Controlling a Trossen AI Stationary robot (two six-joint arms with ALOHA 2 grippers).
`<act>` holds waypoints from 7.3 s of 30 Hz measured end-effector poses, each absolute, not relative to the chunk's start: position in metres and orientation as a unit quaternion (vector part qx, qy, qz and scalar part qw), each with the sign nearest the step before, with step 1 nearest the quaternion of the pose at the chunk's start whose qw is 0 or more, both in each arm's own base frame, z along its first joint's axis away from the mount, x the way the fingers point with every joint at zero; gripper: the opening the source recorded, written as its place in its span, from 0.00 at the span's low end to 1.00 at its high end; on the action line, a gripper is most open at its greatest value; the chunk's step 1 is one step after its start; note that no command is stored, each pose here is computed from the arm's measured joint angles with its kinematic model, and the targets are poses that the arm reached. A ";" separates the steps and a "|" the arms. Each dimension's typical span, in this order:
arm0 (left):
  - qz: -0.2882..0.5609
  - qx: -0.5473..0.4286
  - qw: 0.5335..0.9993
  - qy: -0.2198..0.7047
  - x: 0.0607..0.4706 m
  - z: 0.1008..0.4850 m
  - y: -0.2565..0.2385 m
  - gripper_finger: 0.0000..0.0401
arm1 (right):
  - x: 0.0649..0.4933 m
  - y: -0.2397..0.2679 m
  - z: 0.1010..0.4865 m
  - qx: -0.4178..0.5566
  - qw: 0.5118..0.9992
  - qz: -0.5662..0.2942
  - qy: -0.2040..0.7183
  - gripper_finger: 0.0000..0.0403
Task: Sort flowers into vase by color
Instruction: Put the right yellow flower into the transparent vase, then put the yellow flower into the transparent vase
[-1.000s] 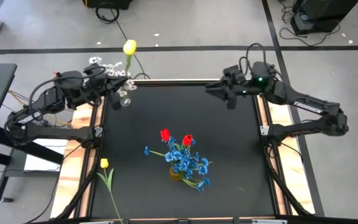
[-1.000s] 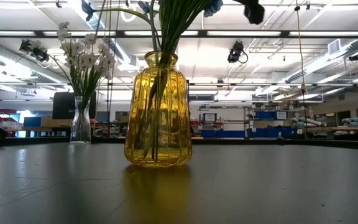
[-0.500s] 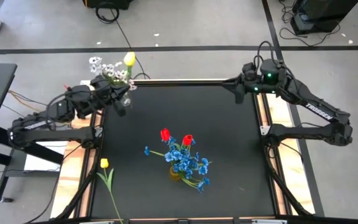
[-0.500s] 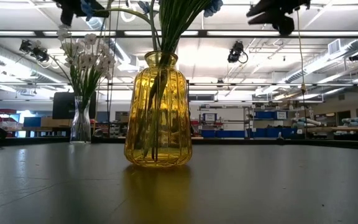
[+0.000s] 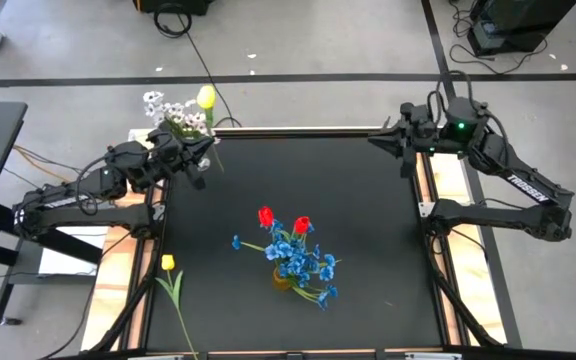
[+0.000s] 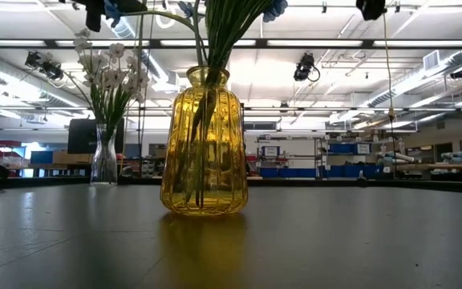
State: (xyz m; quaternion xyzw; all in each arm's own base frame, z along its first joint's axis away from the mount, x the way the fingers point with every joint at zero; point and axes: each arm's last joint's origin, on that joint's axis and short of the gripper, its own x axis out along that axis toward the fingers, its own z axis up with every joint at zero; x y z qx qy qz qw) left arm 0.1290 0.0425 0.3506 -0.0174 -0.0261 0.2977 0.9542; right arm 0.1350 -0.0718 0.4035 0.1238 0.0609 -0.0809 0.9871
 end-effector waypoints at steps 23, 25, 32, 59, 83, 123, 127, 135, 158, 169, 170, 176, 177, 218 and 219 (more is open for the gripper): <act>0.423 0.051 0.888 -0.172 0.050 0.386 0.029 0.00 | 0.137 -0.073 0.410 0.111 0.990 -0.079 0.029 0.12; 0.453 0.058 0.870 -0.184 0.047 0.390 0.030 0.00 | 0.137 -0.073 0.410 0.111 0.990 -0.079 0.029 0.12; 0.493 0.103 0.857 -0.107 0.052 0.382 0.033 0.00 | 0.137 -0.073 0.410 0.111 0.990 -0.079 0.029 0.12; 0.292 0.170 0.936 -0.102 0.053 0.301 0.022 0.00 | 0.137 -0.073 0.411 0.107 0.991 -0.080 0.023 0.12; 0.415 0.185 0.884 -0.112 0.032 0.305 0.023 0.00 | 0.137 -0.073 0.411 0.107 0.991 -0.079 0.023 0.12; 0.582 0.095 0.808 -0.006 0.099 0.283 0.079 0.00 | 0.137 -0.073 0.411 0.107 0.991 -0.078 0.023 0.12; 0.574 0.088 0.813 -0.030 0.099 0.271 0.079 0.00 | 0.137 -0.073 0.411 0.107 0.991 -0.078 0.023 0.12; 0.572 0.073 0.816 -0.048 0.100 0.252 0.080 0.00 | 0.137 -0.073 0.411 0.107 0.991 -0.078 0.023 0.12; 0.580 0.009 0.814 -0.041 0.100 0.258 0.080 0.57 | 0.137 -0.073 0.411 0.107 0.991 -0.078 0.023 0.12; 0.596 -0.132 0.782 -0.127 0.096 0.260 0.079 0.55 | 0.137 -0.073 0.411 0.107 0.991 -0.078 0.023 0.12; 0.589 -0.133 0.787 -0.127 0.096 0.260 0.079 0.54 | 0.137 -0.073 0.411 0.107 0.991 -0.078 0.023 0.12; 0.536 -0.121 0.827 -0.116 0.099 0.262 0.074 0.53 | 0.137 -0.073 0.411 0.107 0.991 -0.078 0.023 0.12; 0.528 -0.114 0.834 -0.112 0.099 0.263 0.072 0.53 | 0.137 -0.073 0.411 0.107 0.991 -0.078 0.023 0.12; 0.273 -0.163 0.930 0.182 0.080 0.379 0.037 0.44 | 0.137 -0.073 0.411 0.107 0.991 -0.079 0.023 0.12; 0.269 -0.171 0.927 0.196 0.077 0.384 0.035 0.44 | 0.137 -0.073 0.412 0.107 0.991 -0.079 0.022 0.12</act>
